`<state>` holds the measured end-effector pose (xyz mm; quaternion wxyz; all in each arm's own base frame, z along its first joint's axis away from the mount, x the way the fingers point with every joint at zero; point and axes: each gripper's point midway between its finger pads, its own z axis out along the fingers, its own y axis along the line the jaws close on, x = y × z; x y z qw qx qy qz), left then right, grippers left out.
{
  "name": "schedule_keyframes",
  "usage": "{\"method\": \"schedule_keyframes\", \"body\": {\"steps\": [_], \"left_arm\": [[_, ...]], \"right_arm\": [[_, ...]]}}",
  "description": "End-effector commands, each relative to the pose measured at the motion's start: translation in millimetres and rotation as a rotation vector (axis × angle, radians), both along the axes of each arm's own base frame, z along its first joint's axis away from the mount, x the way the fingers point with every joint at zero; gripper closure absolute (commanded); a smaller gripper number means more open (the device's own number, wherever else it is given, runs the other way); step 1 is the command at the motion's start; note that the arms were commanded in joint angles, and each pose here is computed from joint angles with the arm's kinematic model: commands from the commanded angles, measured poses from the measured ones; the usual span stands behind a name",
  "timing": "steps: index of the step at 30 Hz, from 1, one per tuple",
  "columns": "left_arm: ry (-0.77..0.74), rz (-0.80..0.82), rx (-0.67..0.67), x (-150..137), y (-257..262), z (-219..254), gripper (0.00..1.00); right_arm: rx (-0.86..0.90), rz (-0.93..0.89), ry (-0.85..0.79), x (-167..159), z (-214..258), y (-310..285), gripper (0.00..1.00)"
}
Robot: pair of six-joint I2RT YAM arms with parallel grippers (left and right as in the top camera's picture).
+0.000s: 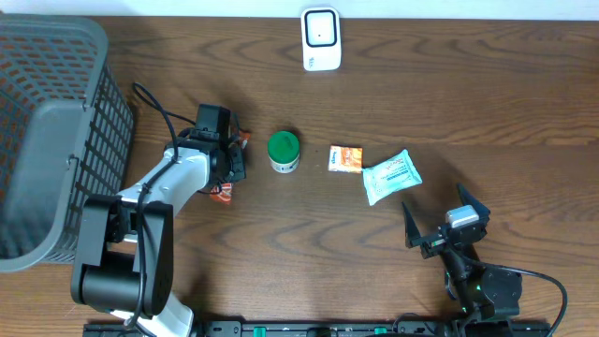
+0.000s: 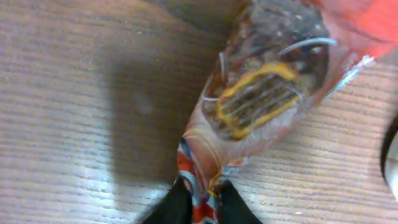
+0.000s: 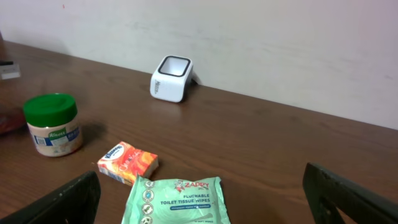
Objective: Scan the item barcode
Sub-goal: 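Lower the red bar beside the jar and open the left gripper, then raise the left gripper away from the bar toward the basket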
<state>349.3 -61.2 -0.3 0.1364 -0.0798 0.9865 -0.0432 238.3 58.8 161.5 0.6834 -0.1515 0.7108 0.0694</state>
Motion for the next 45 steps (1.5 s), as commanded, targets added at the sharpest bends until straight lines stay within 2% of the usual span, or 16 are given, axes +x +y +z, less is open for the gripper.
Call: {"method": "schedule_keyframes", "body": {"steps": [1, 2, 3, 9, 15, 28, 33, 40, 42, 45], "left_arm": [[0.037, 0.005, 0.019, -15.0, 4.9, -6.2, 0.34], [0.023, 0.005, 0.017, -13.1, 4.6, -1.8, 0.16], [0.007, 0.005, 0.014, -10.9, 4.3, 3.5, 0.03], [-0.116, 0.006, -0.006, -0.4, 2.5, 45.4, 0.02], [-0.315, 0.007, -0.04, 6.5, 1.4, 113.6, 0.02], [-0.689, 0.068, 0.011, -12.8, 26.0, 235.2, 0.02], [-0.766, 0.094, 0.024, -21.4, 33.4, 258.7, 0.02], [-0.801, 0.078, -0.007, -19.2, 28.0, 267.4, 0.02], [-0.806, 0.033, -0.044, -18.5, 18.2, 269.2, 0.02], [-0.809, -0.142, -0.118, -22.6, -10.4, 271.1, 0.02]], "right_arm": [[-0.007, 0.008, 0.002, -0.6, -1.4, 2.0, 0.01], [-0.007, 0.008, 0.002, -0.6, -1.4, 2.0, 0.01], [-0.007, 0.008, 0.002, -0.6, -1.4, 2.0, 0.01], [-0.007, 0.008, 0.002, -0.6, -1.4, 2.0, 0.01], [-0.007, 0.008, 0.002, -0.6, -1.4, 2.0, 0.01], [-0.007, 0.008, 0.002, -0.6, -1.4, 2.0, 0.01], [-0.007, 0.008, 0.002, -0.6, -1.4, 2.0, 0.01], [-0.007, 0.008, 0.002, -0.6, -1.4, 2.0, 0.01], [-0.007, 0.008, 0.002, -0.6, -1.4, 2.0, 0.01], [-0.007, 0.008, 0.002, -0.6, -1.4, 2.0, 0.01]]}}
